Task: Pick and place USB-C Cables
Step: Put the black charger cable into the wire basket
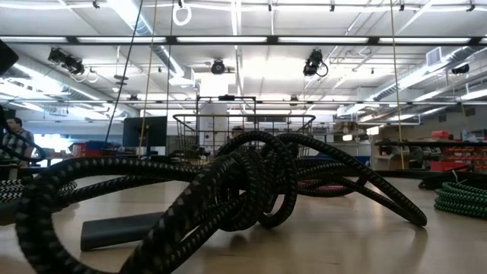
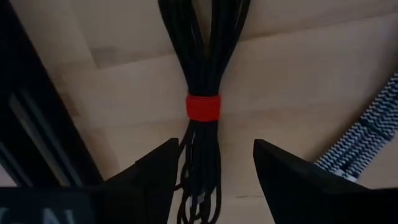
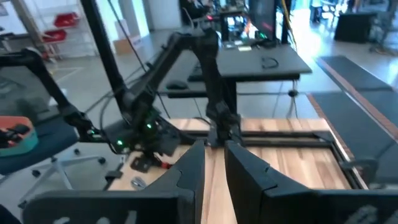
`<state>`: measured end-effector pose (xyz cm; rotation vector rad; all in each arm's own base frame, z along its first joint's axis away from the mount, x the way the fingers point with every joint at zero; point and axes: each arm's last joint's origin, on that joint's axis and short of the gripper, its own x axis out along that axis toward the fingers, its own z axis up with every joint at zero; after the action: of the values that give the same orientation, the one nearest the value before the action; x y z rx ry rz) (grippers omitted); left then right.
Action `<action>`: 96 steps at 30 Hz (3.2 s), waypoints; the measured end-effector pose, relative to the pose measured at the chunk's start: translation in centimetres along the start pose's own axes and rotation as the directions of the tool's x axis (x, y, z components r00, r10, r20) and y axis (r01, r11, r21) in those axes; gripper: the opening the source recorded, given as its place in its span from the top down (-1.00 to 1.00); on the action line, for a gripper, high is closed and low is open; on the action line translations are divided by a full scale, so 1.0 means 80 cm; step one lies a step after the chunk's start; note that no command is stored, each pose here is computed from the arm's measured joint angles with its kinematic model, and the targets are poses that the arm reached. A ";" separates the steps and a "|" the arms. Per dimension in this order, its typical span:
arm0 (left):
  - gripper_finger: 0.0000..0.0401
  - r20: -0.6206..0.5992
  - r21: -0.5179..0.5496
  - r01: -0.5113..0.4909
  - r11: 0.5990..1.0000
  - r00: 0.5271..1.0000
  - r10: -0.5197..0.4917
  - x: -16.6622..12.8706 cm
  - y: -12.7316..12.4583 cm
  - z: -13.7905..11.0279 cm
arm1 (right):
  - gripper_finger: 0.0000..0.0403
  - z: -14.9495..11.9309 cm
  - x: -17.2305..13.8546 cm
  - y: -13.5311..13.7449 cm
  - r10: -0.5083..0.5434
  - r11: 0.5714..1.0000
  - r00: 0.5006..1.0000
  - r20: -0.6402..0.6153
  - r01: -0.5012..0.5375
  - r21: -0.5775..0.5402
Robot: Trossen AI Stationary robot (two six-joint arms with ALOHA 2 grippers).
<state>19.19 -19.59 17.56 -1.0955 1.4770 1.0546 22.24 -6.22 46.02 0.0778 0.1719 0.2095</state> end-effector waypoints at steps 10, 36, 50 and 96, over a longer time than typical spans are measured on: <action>-0.07 0.030 0.016 -0.047 0.999 0.998 0.046 0.022 -0.007 0.000 | 0.66 0.006 0.000 0.017 0.079 0.996 0.996 0.033 -0.078 -0.032; 0.77 0.006 0.115 0.047 0.992 0.999 -0.048 0.056 -0.002 0.017 | 0.66 0.008 0.002 0.028 0.115 0.993 0.992 0.044 -0.113 -0.035; 0.77 0.535 0.273 0.265 0.925 0.757 -0.375 -0.115 -0.002 0.064 | 0.66 0.009 0.002 0.028 0.116 0.993 0.992 0.050 -0.117 0.029; 0.77 0.323 0.946 -0.253 0.202 0.791 -0.519 -0.207 -0.084 0.435 | 0.66 0.032 0.018 0.167 0.546 0.838 0.805 0.230 -0.526 -0.148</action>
<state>34.70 14.70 28.26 0.1303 1.0711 0.0475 21.38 6.92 49.57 0.0751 -0.1338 0.7733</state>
